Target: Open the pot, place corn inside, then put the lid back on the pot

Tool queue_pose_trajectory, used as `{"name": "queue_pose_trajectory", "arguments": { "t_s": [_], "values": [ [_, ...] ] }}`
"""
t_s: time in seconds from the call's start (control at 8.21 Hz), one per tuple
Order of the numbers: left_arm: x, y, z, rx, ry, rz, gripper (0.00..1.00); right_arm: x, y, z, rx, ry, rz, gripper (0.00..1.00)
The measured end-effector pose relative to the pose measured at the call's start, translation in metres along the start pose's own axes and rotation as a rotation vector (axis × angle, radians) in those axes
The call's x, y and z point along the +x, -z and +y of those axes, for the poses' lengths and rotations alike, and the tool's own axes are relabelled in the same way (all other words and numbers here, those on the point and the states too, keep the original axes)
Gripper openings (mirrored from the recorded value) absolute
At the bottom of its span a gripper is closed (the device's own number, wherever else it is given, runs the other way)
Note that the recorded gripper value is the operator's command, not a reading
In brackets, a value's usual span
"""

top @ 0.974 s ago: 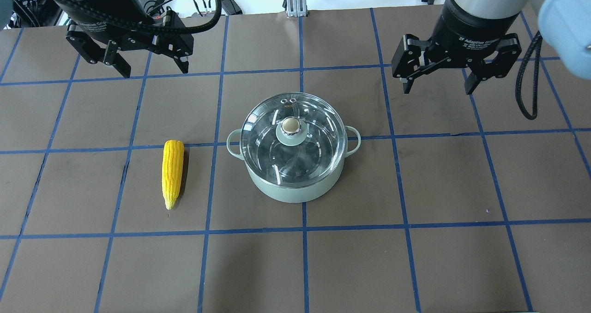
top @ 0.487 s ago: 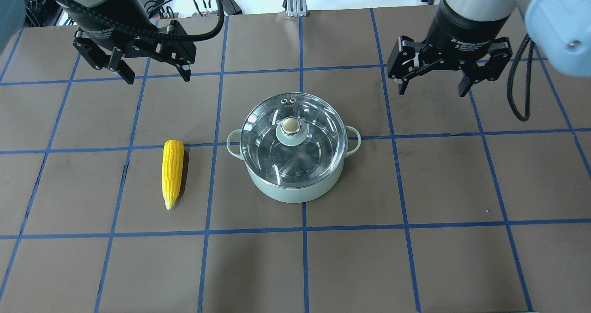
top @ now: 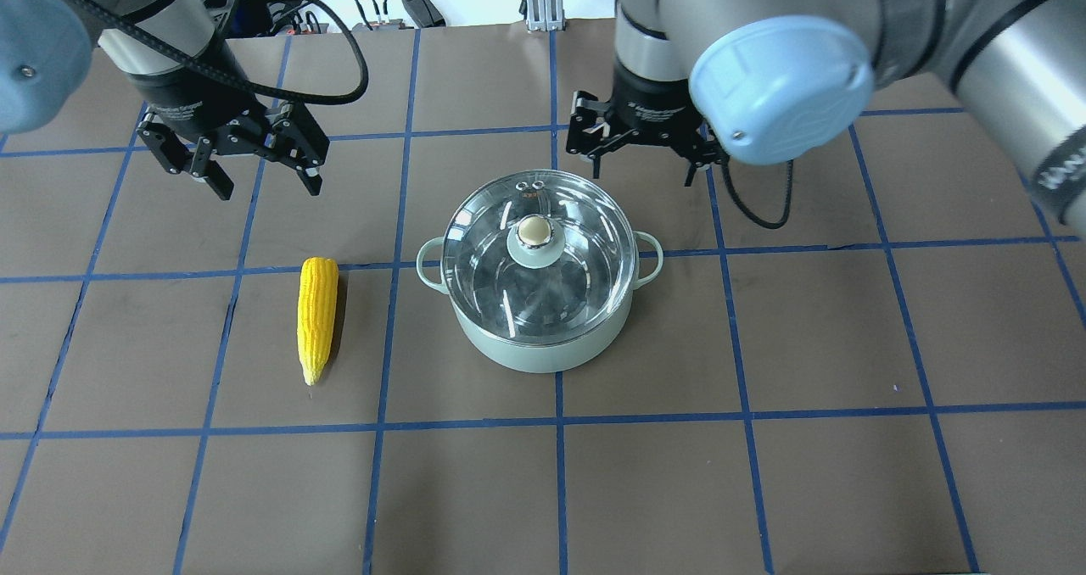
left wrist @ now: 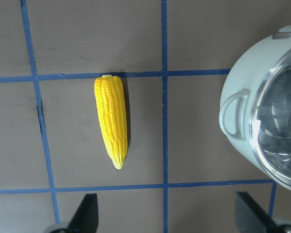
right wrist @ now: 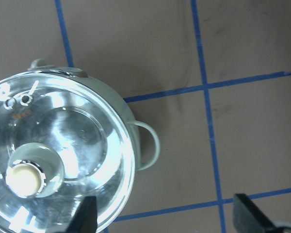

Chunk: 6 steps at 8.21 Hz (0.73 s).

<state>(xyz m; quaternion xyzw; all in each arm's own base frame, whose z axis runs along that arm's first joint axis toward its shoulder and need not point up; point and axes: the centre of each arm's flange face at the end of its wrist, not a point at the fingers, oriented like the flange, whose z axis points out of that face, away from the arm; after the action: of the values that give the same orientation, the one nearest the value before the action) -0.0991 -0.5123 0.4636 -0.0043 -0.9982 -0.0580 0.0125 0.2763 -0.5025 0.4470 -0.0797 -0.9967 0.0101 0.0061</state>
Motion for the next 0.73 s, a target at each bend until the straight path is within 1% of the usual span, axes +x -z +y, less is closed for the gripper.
{"name": "queue_pose_trajectory", "arguments": {
  "t_s": [0.12,0.24,0.37,0.49,0.61,0.73],
  "values": [
    [-0.028,-0.022,-0.012,-0.046,0.015,0.012,0.89,-0.033,-0.022,0.002,0.009,-0.010,-0.005,1.00],
    [-0.048,-0.041,-0.023,-0.078,0.028,0.023,0.90,-0.059,-0.042,0.007,0.013,-0.030,-0.013,1.00],
    [-0.059,-0.058,-0.033,-0.080,0.038,0.029,0.90,-0.079,-0.057,0.014,0.014,-0.039,-0.018,1.00],
    [-0.065,-0.078,-0.041,-0.061,0.044,0.027,0.91,-0.092,-0.068,0.020,0.007,-0.045,-0.017,0.97],
    [-0.068,-0.100,-0.045,-0.043,0.050,0.023,0.96,-0.099,-0.078,0.024,-0.001,-0.047,-0.011,0.89],
    [-0.069,-0.123,-0.046,-0.026,0.054,0.018,0.96,-0.101,-0.084,0.026,-0.009,-0.042,-0.007,0.81]
  ]
}}
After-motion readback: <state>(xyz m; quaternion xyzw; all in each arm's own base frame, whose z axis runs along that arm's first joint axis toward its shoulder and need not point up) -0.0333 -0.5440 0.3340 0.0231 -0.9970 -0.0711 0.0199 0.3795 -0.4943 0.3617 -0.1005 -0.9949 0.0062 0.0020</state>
